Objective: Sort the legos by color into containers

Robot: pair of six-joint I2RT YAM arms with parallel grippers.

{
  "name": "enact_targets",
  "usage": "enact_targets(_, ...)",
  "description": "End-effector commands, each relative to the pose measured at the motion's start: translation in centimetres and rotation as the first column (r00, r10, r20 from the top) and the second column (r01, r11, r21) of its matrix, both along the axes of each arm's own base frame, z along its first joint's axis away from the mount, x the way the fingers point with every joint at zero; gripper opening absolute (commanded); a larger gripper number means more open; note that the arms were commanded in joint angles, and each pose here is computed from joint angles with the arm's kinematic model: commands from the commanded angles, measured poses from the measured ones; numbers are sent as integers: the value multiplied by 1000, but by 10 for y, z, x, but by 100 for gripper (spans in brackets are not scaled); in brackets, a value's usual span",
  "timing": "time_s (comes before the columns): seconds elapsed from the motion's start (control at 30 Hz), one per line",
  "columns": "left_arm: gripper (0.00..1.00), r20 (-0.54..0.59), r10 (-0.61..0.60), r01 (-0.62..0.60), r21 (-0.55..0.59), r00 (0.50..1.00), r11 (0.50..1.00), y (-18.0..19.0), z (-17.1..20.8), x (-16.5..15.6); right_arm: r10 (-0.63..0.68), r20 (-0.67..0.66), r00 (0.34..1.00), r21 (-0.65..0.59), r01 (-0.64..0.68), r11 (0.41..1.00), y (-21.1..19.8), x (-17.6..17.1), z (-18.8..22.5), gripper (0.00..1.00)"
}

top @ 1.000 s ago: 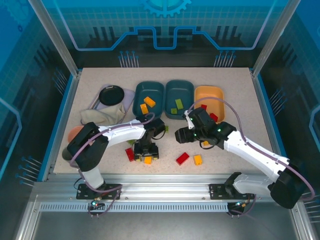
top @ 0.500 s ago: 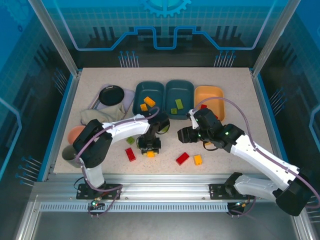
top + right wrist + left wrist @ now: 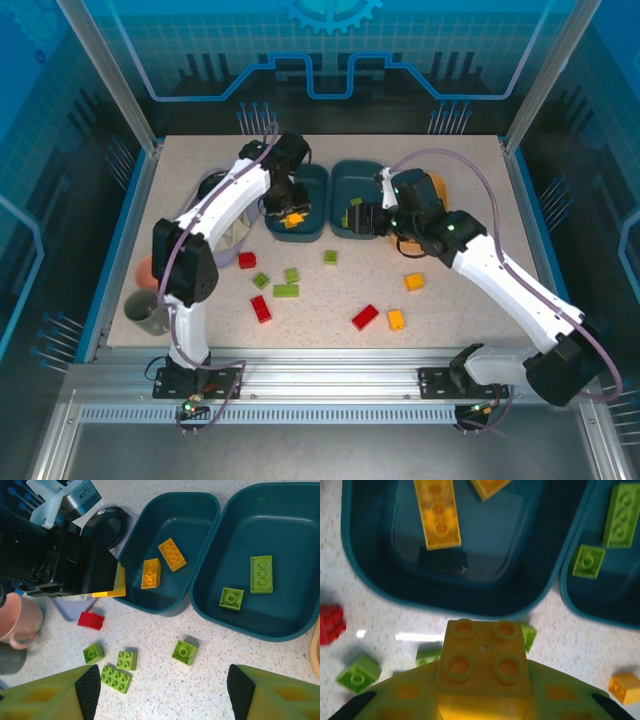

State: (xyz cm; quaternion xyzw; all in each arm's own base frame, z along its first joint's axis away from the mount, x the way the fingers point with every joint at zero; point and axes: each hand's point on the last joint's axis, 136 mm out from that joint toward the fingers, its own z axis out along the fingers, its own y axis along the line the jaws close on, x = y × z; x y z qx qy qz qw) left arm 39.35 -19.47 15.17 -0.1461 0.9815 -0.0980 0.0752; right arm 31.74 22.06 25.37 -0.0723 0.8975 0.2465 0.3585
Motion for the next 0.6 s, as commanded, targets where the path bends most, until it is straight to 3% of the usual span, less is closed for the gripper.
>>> enact_targets(0.0, 27, -35, -55, 56, 33, 998, 998, -2, -21, 18, 5, -55, 998, 35, -3, 999, 8, 13, 2, 74)
enact_targets(0.2, 27, -89, -51, 54, 35, 995, 998, -7, -59, 44, 45, -106, 993, 75, -37, 996, 24, 21, -7, 84)
enact_targets(0.43, 30, -155, -47, 52, 29, 987, 998, -10, -96, 45, 32, -155, 987, 79, -20, 997, 23, 20, -16, 88)
enact_targets(0.5, 35, -164, -47, 51, 21, 985, 998, -11, -100, 45, 36, -161, 986, 73, -25, 997, 23, 18, -19, 88)
enact_targets(0.57, 52, -152, -49, 52, 15, 987, 999, -12, -96, 47, 39, -162, 986, 59, -30, 998, 21, 16, -21, 88)
